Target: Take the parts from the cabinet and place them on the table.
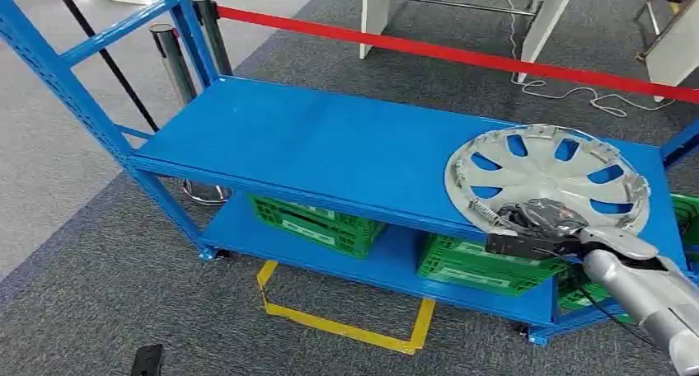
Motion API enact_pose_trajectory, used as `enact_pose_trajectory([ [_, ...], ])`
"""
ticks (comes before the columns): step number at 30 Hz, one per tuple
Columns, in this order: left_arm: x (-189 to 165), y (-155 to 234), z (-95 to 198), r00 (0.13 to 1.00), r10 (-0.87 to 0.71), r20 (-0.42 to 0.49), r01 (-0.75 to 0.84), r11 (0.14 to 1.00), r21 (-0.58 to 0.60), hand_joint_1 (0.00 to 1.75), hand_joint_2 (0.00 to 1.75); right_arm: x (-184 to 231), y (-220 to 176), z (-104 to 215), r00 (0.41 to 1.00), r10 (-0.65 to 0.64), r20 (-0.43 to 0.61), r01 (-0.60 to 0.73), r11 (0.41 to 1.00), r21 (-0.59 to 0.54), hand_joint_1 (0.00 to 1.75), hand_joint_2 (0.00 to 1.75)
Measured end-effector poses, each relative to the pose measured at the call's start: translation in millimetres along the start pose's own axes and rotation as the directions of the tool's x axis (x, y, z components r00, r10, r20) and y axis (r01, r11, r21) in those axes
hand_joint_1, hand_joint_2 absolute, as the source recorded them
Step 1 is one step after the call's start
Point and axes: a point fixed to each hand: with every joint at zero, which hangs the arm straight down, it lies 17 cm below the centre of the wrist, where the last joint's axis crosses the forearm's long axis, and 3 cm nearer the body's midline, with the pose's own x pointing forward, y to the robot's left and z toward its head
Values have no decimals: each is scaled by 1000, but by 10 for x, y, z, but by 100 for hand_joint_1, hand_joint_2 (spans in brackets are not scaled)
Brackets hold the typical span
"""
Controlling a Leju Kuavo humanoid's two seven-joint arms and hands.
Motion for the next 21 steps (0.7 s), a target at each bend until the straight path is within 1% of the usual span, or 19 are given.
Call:
enact_pose_trajectory([
  [2, 55, 46, -3, 999, -4, 38, 3, 1000, 23, 0, 175, -32, 14, 26, 1000, 11, -4, -11, 1000, -21, 175, 175],
  [3, 88, 54, 1, 998, -2, 62, 0, 1000, 25, 0, 0, -38, 12, 37, 1000, 16, -5, -16, 999, -35, 175, 175],
  [5, 182, 49, 12, 993, 15, 119, -17, 1000, 17, 0, 0, -33, 29, 95, 1000, -12, 3, 13, 996, -83, 175, 175],
  [6, 237, 33, 25, 988, 29, 153, -30, 1000, 5, 0, 0, -13, -1, 148, 999, -46, 19, 48, 990, -130, 175, 175],
  [8, 279, 25, 43, 981, 49, 186, -48, 999, -9, 0, 0, 41, -19, 252, 994, -102, 43, 108, 975, -196, 175, 175],
  [11, 268, 34, 51, 979, 57, 193, -55, 998, -17, 0, 0, 108, 2, 425, 984, -159, 76, 172, 955, -241, 175, 175],
  [13, 277, 20, 57, 978, 63, 199, -59, 998, -26, 0, 0, 160, -78, 546, 976, -188, 108, 212, 935, -286, 175, 175],
  [16, 267, 12, 62, 978, 67, 198, -61, 998, -34, 0, 0, 180, -295, 745, 968, -203, 148, 244, 902, -356, 175, 175],
  [21, 241, 23, 65, 979, 51, 195, -47, 999, -24, 0, 0, 119, -755, 1136, 967, -174, 186, 240, 864, -443, 175, 175],
])
